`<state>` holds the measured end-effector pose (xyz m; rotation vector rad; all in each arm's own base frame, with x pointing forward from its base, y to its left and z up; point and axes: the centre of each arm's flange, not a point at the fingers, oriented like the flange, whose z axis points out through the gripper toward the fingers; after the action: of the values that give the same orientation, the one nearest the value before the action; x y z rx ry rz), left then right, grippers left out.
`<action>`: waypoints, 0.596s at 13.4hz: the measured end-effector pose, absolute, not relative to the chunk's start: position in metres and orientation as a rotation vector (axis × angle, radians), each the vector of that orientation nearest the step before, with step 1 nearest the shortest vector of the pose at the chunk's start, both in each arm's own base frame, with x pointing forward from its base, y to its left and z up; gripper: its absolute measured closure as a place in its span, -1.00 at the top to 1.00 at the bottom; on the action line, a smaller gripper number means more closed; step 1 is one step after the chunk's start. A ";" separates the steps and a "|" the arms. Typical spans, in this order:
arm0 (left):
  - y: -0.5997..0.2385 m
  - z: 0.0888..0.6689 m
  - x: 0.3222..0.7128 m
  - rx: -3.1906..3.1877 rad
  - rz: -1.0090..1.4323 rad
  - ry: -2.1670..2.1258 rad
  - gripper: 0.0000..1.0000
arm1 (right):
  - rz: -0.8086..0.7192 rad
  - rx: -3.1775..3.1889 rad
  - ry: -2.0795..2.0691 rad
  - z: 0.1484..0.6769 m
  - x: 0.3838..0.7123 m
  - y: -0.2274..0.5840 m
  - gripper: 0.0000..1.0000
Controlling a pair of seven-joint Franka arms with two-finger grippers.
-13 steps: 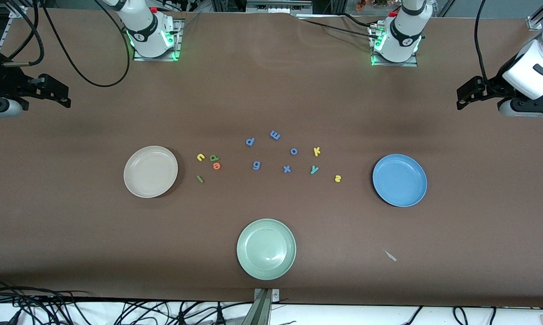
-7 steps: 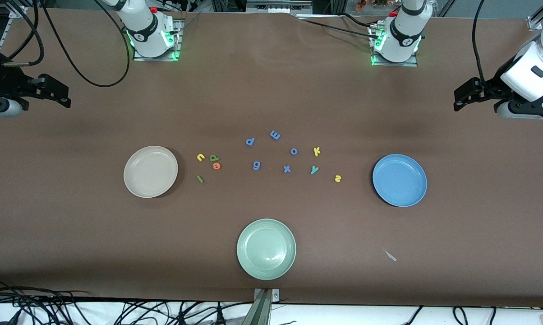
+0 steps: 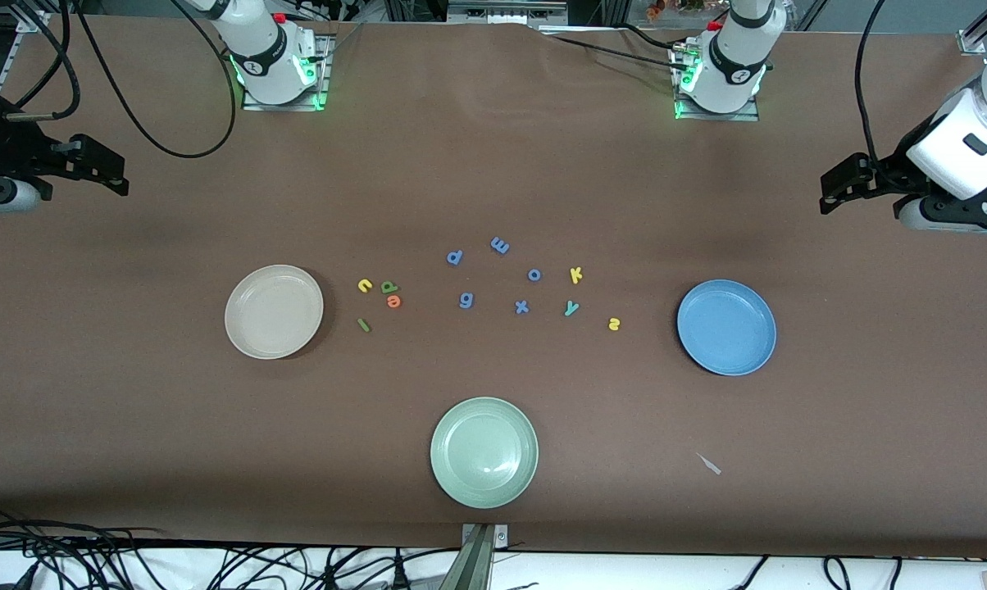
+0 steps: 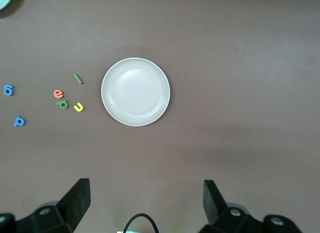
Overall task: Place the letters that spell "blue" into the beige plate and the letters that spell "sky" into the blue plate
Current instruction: 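Reach the left gripper toward the letters beside the blue plate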
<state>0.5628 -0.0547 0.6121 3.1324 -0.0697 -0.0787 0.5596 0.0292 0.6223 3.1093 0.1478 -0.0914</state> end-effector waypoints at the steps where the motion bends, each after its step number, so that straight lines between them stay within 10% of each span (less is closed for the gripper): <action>1: -0.056 0.611 0.563 3.132 -0.085 -0.074 1.00 | -0.091 3.109 0.148 0.622 0.560 0.029 1.00; 8: -0.075 0.602 0.559 3.132 -0.168 -0.131 1.00 | -0.091 3.109 0.148 0.622 0.560 0.029 1.00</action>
<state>0.5587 -0.0753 0.6016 3.1319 -0.1307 -0.1681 0.5596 0.0292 0.6223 3.1093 0.1478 -0.0914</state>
